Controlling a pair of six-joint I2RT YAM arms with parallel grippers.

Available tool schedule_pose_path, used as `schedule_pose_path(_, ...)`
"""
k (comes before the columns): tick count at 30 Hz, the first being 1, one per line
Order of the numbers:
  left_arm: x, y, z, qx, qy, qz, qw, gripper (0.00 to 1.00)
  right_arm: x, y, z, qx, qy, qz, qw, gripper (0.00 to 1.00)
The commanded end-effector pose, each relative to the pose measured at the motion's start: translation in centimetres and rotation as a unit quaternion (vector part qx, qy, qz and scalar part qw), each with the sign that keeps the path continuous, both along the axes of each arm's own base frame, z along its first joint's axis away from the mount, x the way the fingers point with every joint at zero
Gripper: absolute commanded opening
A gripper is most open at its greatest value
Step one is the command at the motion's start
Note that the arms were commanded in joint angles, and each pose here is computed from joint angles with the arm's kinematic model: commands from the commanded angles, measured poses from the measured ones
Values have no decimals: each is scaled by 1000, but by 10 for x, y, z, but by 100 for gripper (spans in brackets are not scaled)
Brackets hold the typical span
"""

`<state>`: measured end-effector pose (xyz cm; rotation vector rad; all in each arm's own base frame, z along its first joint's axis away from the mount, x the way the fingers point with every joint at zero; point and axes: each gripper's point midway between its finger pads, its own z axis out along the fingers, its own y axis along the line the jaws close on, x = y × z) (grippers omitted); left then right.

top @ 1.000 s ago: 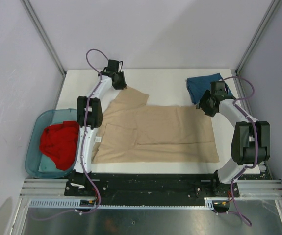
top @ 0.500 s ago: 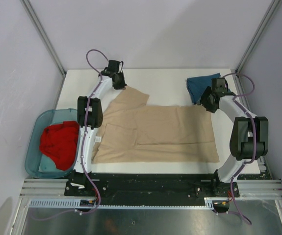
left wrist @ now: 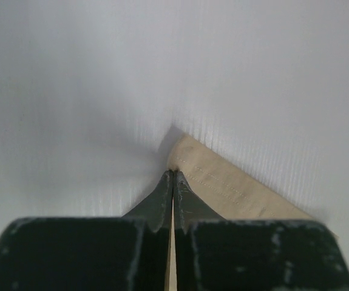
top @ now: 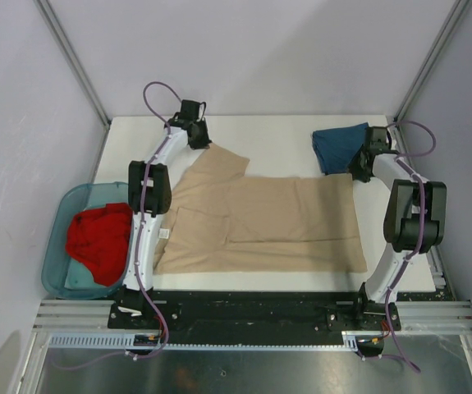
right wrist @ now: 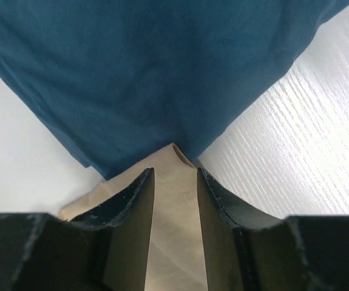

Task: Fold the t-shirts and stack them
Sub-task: Grap the side of the flattened tshirt furthest away from the robot with both arms

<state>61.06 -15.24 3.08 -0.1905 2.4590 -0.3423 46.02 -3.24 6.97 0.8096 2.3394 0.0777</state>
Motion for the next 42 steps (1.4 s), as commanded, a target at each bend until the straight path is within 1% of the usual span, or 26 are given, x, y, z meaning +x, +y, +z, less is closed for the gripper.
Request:
schedule_pose_path(1, 11, 0, 54, -3, -59, -6, 998, 0, 25, -9, 16, -16, -31, -25, 999, 38)
schedule_pose_path(12, 12, 0, 52, -10, -58, -7, 998, 0, 34, -9, 0, -25, -4, -28, 999, 34)
schedule_pose_path(29, 13, 3, 52, -17, -57, -7, 998, 0, 28, -3, -1, -26, 13, -22, 999, 29)
schedule_pose_path(36, 13, 3, 56, -20, -61, -8, 998, 0, 26, -4, 5, -26, 11, -25, 999, 19)
schedule_pose_path(42, 13, 4, 68, -21, -70, -9, 997, 0, 27, -5, 11, -26, 5, -26, 999, 3)
